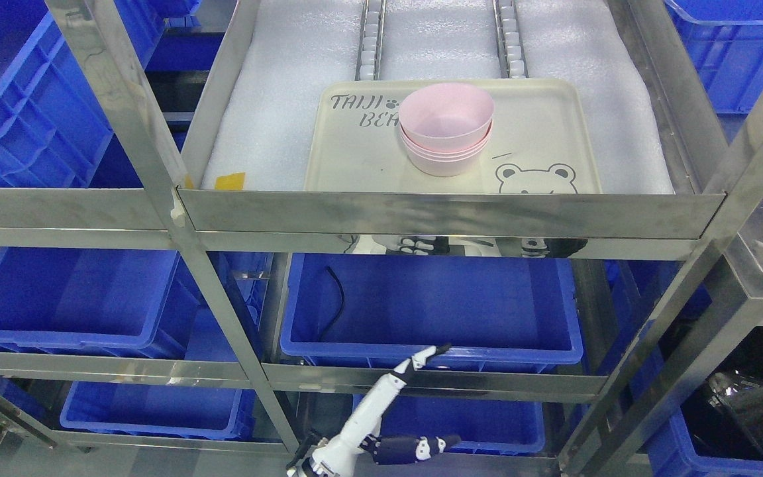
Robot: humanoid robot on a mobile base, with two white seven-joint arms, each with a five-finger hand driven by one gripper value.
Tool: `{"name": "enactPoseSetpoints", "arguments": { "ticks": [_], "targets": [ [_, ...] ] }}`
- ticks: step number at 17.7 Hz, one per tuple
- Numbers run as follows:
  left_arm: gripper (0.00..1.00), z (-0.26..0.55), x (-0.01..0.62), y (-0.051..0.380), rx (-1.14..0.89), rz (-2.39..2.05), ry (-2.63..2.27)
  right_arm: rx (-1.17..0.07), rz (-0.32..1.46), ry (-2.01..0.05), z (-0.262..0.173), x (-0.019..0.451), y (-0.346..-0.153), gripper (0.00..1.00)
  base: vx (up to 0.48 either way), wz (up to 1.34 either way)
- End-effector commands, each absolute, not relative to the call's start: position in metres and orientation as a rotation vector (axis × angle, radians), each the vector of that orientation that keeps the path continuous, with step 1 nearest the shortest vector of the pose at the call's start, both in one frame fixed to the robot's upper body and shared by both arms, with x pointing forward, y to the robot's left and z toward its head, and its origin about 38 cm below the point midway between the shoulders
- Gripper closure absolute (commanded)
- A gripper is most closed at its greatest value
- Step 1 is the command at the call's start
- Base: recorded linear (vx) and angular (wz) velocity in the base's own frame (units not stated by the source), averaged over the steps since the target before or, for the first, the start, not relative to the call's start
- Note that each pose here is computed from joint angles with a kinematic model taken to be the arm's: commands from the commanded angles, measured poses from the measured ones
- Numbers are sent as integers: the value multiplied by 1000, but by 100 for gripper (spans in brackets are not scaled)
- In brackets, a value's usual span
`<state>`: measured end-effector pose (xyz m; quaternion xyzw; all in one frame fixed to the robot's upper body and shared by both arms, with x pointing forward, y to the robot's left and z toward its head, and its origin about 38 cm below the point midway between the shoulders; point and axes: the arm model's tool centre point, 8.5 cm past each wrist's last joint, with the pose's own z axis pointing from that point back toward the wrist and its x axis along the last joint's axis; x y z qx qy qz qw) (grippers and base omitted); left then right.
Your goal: Stack pink IKEA bowl on shelf middle layer
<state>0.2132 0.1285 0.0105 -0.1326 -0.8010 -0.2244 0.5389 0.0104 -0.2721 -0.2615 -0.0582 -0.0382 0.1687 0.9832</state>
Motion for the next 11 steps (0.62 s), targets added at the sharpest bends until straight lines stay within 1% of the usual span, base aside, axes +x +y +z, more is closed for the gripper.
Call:
{"name": "enactPoseSetpoints", "arguments": {
  "ticks": [1,4,11],
  "targets": [
    [7,-9,211,199,-80,-266,-1823,-132,340,-76,-261,6,-282,0,0,0],
    [7,-14,214,209,-40,-161,-1778,-132,340,-76,-261,6,-282,0,0,0],
    [8,-2,236,203,-42,-155,-1757,-132,340,-76,-261,6,-282,0,0,0]
  ]
}}
